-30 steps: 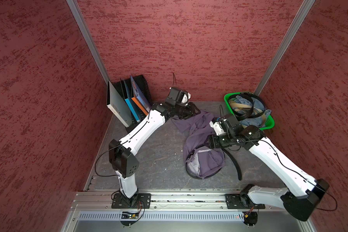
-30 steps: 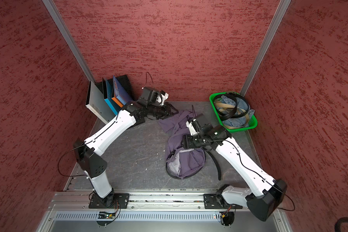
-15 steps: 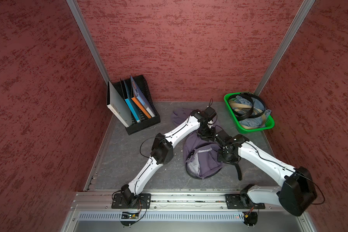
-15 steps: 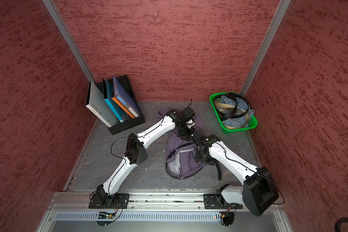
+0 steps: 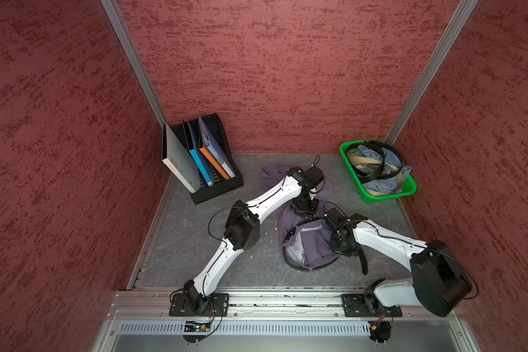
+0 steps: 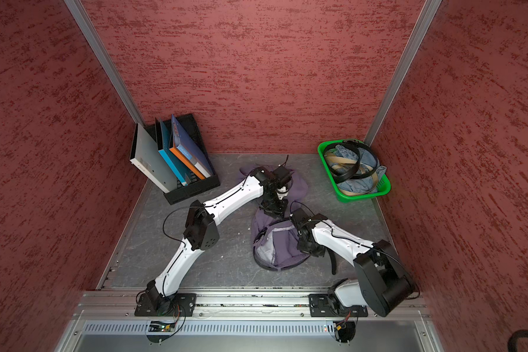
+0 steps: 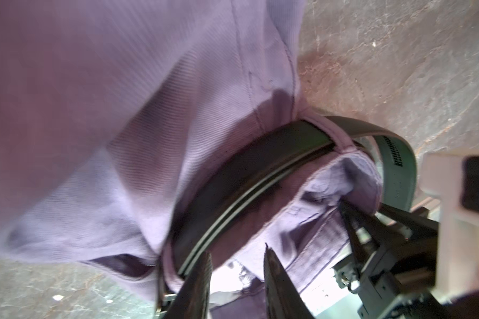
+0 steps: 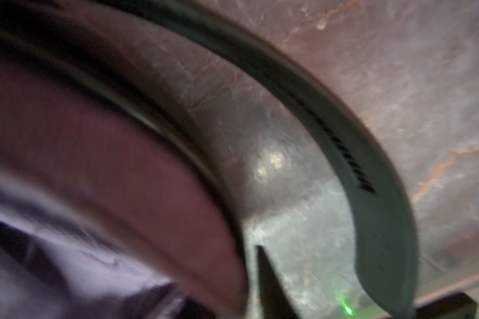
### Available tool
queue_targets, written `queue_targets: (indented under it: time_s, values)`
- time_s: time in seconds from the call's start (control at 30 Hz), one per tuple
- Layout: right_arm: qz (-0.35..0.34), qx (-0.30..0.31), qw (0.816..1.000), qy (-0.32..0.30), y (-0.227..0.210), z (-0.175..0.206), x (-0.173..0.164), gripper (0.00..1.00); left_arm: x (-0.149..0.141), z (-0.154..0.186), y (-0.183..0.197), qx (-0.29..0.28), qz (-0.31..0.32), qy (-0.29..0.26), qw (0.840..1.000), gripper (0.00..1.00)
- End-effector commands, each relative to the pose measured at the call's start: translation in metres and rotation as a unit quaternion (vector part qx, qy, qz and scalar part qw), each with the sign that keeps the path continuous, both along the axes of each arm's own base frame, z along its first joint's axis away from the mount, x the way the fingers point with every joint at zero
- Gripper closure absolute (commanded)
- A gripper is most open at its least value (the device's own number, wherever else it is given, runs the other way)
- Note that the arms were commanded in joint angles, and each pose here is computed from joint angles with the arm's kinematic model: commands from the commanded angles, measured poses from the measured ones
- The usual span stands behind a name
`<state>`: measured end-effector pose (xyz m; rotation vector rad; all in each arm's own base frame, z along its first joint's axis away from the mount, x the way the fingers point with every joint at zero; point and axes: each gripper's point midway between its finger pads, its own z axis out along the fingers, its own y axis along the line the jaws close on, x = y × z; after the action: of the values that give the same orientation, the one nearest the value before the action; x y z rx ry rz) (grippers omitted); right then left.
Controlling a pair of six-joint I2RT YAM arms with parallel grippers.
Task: Remove the belt from the trousers
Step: Adjust the trousers at the center of the board.
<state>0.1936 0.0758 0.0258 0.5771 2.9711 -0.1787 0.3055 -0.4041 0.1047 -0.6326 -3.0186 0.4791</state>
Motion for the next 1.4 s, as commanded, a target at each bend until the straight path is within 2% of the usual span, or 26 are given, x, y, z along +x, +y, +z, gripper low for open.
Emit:
queue_targets:
  time_s: [0.0,0.13,0.3,0.4,0.5,0.57,0.67,0.7,0.77,0.87,0.93,1.03,1.1,1.13,1.17,1.23,1.33,1.37]
  values:
    - [-0.006,0.014,0.999,-0.031,0.002,-0.01,0.021,1.0,0.011,0.017,0.007,-0.006,-0.007,-0.041,0.999,0.66]
    - [0.031,-0.013,0.998,-0.048,-0.002,0.002,0.054,1.0,0.035,0.037,0.023,-0.029,0.043,-0.076,0.996,0.65]
    - [0.141,-0.062,0.986,-0.071,0.016,0.023,0.128,1.0,0.066,0.057,0.066,-0.038,0.123,-0.121,0.984,0.65]
    - [0.207,-0.068,0.972,-0.09,0.042,0.03,0.183,1.0,0.084,0.063,0.101,-0.031,0.189,-0.145,0.971,0.64]
    - [0.288,-0.08,0.948,-0.108,0.068,0.031,0.225,1.0,0.092,0.07,0.127,-0.048,0.236,-0.16,0.957,0.64]
    - [0.363,-0.11,0.916,-0.133,0.083,0.032,0.247,1.0,0.093,0.066,0.136,-0.037,0.25,-0.158,0.955,0.64]
    - [0.399,-0.121,0.895,-0.158,0.093,0.033,0.264,1.0,0.087,0.053,0.137,-0.029,0.251,-0.146,0.956,0.63]
    - [0.424,-0.131,0.882,-0.158,0.098,0.028,0.264,1.0,0.084,0.047,0.134,-0.033,0.251,-0.141,0.957,0.63]
    - [0.444,-0.19,0.864,-0.142,0.091,0.019,0.266,1.0,0.082,0.035,0.131,-0.043,0.256,-0.133,0.957,0.63]
    - [0.42,-0.251,0.867,-0.095,0.066,0.008,0.264,1.0,0.088,0.019,0.123,-0.063,0.259,-0.129,0.955,0.63]
    - [0.409,-0.243,0.874,-0.102,0.066,0.014,0.26,1.0,0.102,0.018,0.119,-0.081,0.266,-0.141,0.95,0.64]
    - [0.391,-0.244,0.88,-0.112,0.055,0.029,0.259,1.0,0.134,0.03,0.119,-0.098,0.284,-0.165,0.939,0.64]
    - [0.368,-0.284,0.881,-0.088,0.032,0.033,0.263,1.0,0.155,0.043,0.12,-0.101,0.292,-0.186,0.933,0.64]
    - [0.348,-0.318,0.878,-0.08,0.02,0.039,0.268,0.92,0.165,0.047,0.118,-0.103,0.294,-0.192,0.931,0.64]
    - [0.342,-0.322,0.88,-0.067,0.015,0.04,0.267,0.73,0.173,0.049,0.117,-0.105,0.295,-0.195,0.929,0.64]
    - [0.319,-0.318,0.889,-0.084,0.016,0.056,0.268,0.53,0.19,0.049,0.11,-0.11,0.296,-0.202,0.927,0.64]
    - [0.306,-0.219,0.914,-0.153,0.043,0.087,0.259,0.44,0.208,0.035,0.099,-0.113,0.297,-0.196,0.928,0.64]
    - [0.305,-0.165,0.92,-0.182,0.056,0.103,0.252,0.43,0.211,0.028,0.096,-0.113,0.298,-0.189,0.929,0.64]
